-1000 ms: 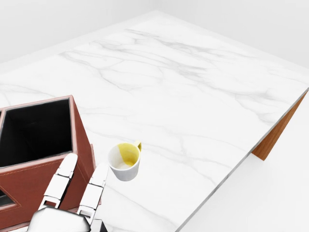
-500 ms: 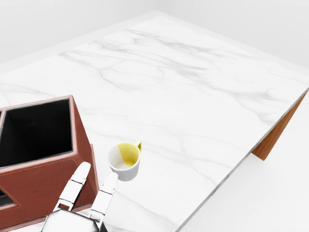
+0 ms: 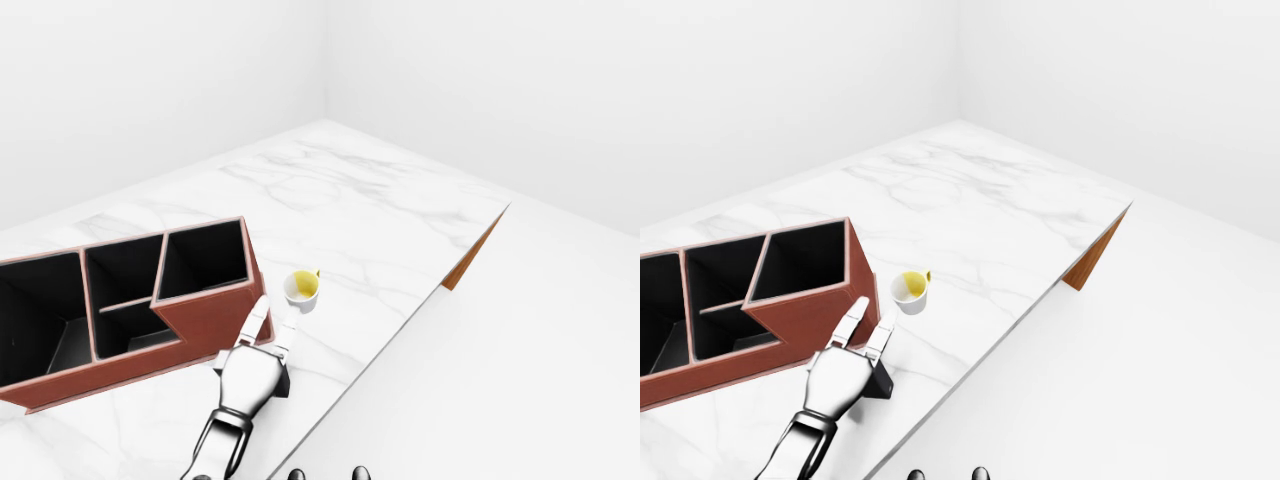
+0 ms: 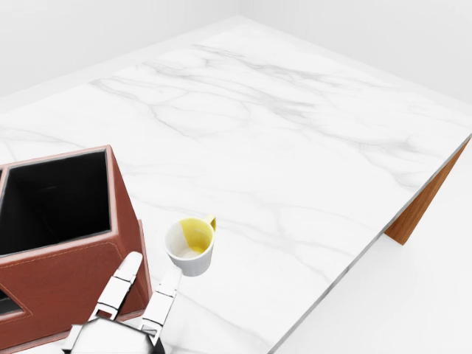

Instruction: Pick up the book and place it in the right compartment of the caddy.

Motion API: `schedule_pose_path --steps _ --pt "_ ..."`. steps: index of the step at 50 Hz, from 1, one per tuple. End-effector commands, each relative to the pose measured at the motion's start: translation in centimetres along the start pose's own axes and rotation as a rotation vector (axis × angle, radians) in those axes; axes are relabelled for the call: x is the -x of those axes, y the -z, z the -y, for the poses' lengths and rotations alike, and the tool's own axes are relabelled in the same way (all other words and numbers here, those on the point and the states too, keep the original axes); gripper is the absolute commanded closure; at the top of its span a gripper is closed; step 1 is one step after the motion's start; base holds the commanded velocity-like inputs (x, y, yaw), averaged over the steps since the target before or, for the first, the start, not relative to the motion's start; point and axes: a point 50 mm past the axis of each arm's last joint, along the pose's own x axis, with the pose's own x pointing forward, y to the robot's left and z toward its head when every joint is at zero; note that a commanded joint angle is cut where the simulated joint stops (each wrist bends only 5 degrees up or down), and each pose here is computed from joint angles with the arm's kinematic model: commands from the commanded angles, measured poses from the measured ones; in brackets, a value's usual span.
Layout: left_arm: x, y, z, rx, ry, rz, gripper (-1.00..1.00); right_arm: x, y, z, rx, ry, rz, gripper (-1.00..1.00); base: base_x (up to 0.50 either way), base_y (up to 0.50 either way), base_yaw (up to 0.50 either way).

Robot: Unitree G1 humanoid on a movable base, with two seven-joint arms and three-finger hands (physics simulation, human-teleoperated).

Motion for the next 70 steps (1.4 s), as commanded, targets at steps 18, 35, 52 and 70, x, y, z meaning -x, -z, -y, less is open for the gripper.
schedule_pose_path --steps 18,35,52,70 --pt "-0.8 0.1 2.5 -0.010 0.072 0.016 0.29 0.0 0.0 -0.1 0.002 -0.002 0.000 -1.00 0.00 0.00 0.00" --pt "-0.6 -0.2 2.7 -0.020 0.080 0.033 1.00 0.0 0.1 0.0 0.001 -0.001 -0.004 -1.00 0.00 0.00 0.00" --pt "-0.5 -0.2 3.1 -0.041 0.102 0.052 1.00 0.0 0.2 0.0 0.000 0.002 -0.010 -1.00 0.00 0.00 0.00" --pt "-1.2 1.2 1.7 -0.045 0.029 -0.008 1.00 0.0 -0.1 0.0 0.003 0.003 0.004 -1.00 0.00 0.00 0.00"
